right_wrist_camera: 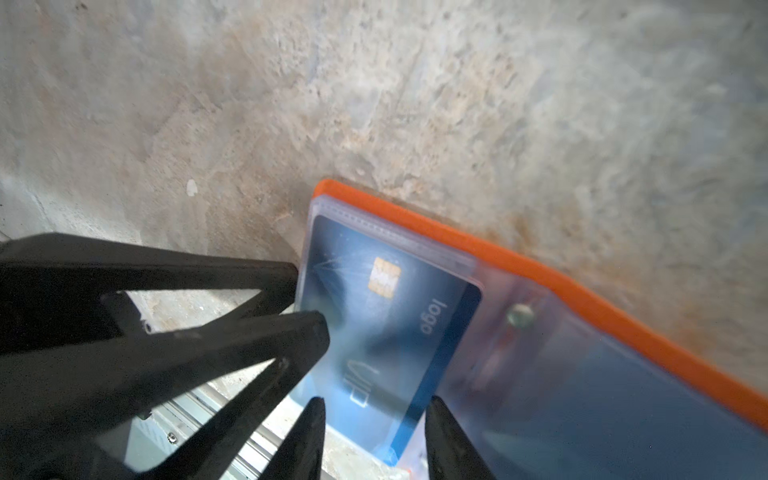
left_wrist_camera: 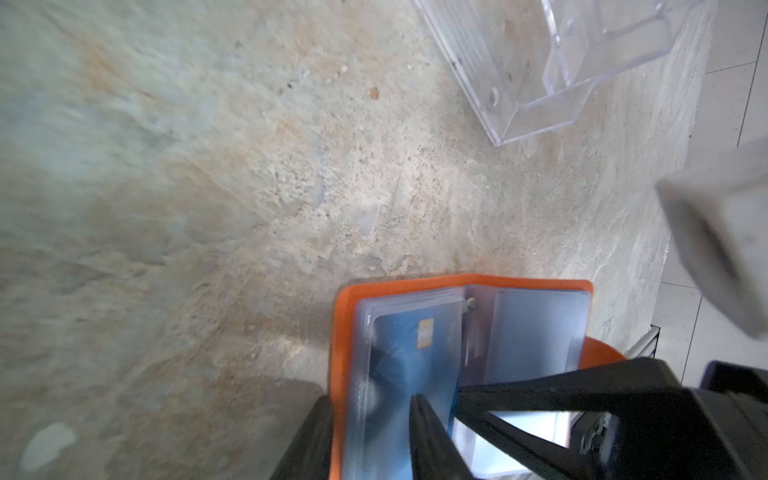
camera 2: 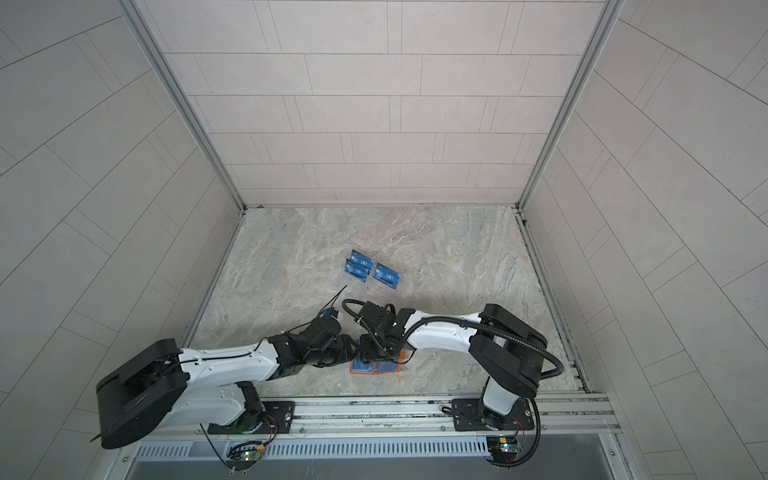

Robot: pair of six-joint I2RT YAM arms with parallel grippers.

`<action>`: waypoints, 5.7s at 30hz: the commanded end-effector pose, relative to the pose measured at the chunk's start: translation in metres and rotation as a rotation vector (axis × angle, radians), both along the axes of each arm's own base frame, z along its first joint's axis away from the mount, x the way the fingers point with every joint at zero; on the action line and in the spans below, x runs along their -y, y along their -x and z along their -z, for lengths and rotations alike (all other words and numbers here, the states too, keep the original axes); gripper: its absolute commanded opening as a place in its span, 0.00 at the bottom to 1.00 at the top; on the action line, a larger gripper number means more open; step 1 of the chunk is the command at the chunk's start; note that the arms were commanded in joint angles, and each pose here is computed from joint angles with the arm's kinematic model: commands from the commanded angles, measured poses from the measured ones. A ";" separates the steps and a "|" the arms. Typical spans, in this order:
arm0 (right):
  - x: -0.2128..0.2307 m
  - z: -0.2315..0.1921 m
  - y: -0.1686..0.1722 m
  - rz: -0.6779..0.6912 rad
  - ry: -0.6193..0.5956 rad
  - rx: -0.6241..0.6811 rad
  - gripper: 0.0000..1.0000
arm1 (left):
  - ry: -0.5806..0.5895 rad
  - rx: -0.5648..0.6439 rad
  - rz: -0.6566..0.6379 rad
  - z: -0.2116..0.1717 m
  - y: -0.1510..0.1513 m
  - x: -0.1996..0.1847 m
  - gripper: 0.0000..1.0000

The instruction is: Put the credit cards into the card holder

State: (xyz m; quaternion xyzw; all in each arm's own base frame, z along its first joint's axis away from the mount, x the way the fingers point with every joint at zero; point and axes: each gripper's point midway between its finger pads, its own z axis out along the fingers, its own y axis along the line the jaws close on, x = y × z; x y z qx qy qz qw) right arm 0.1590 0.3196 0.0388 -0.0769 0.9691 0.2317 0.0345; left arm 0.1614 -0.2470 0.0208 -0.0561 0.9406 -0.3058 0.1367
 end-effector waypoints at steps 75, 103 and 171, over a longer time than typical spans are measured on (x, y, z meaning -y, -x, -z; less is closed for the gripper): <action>0.048 0.020 -0.015 -0.043 0.048 0.033 0.07 | -0.066 -0.166 0.154 -0.010 -0.005 0.000 0.60; 0.069 0.050 0.000 -0.031 0.146 -0.030 0.05 | -0.144 -0.243 0.150 0.007 0.012 -0.016 0.61; 0.091 0.053 -0.006 -0.027 0.162 -0.068 0.04 | -0.050 -0.303 0.197 -0.001 0.015 0.023 0.65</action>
